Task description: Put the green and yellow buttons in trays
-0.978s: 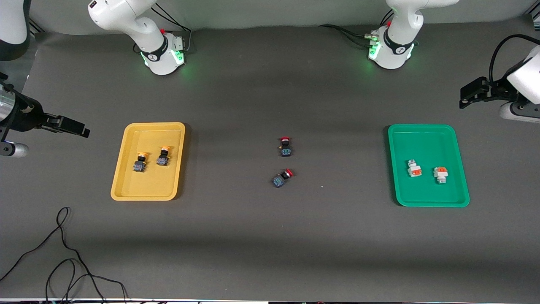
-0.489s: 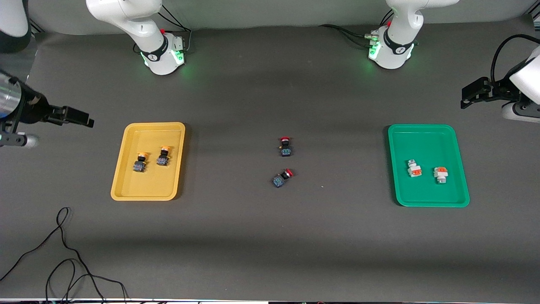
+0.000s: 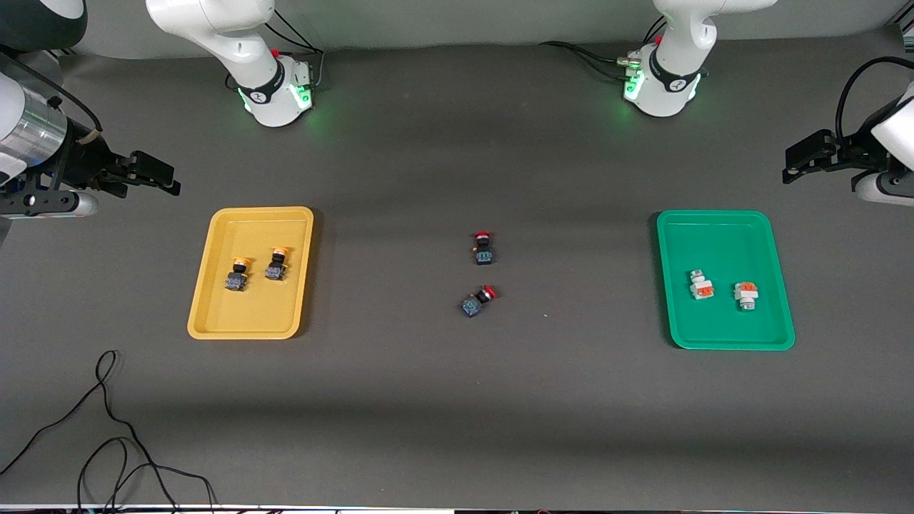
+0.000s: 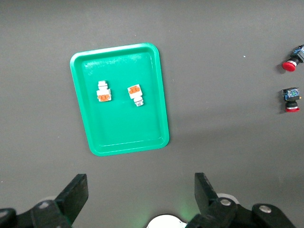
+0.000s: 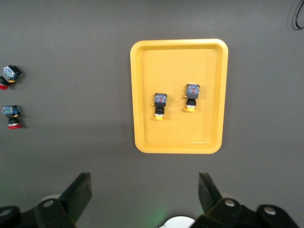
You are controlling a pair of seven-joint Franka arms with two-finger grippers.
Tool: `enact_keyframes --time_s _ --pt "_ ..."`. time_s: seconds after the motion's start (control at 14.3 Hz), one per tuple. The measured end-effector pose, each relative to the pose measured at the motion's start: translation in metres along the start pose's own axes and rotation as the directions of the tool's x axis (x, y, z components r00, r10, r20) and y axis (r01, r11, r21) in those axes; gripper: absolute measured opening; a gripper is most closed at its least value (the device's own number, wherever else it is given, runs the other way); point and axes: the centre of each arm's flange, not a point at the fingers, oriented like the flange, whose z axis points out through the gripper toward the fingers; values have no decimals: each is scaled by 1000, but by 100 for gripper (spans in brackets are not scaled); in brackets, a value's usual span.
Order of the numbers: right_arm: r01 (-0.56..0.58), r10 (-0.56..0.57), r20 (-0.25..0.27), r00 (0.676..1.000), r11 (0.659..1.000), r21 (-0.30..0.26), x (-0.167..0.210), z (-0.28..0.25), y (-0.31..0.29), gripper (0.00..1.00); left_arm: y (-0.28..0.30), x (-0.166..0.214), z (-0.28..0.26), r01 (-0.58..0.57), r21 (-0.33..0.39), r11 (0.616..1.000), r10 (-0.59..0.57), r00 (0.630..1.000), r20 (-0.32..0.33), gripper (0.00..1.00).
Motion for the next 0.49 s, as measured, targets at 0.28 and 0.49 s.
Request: enact_keyframes --time_s 0.28,0.49 --pt "-11 11 -17 1000 1000 5 8 -7 8 100 1 0 0 -1 0 1000 1 1000 0 100" --pt "-11 11 -36 999 1000 9 12 -17 9 100 2 0 0 -3 0 1000 3 1000 0 100"
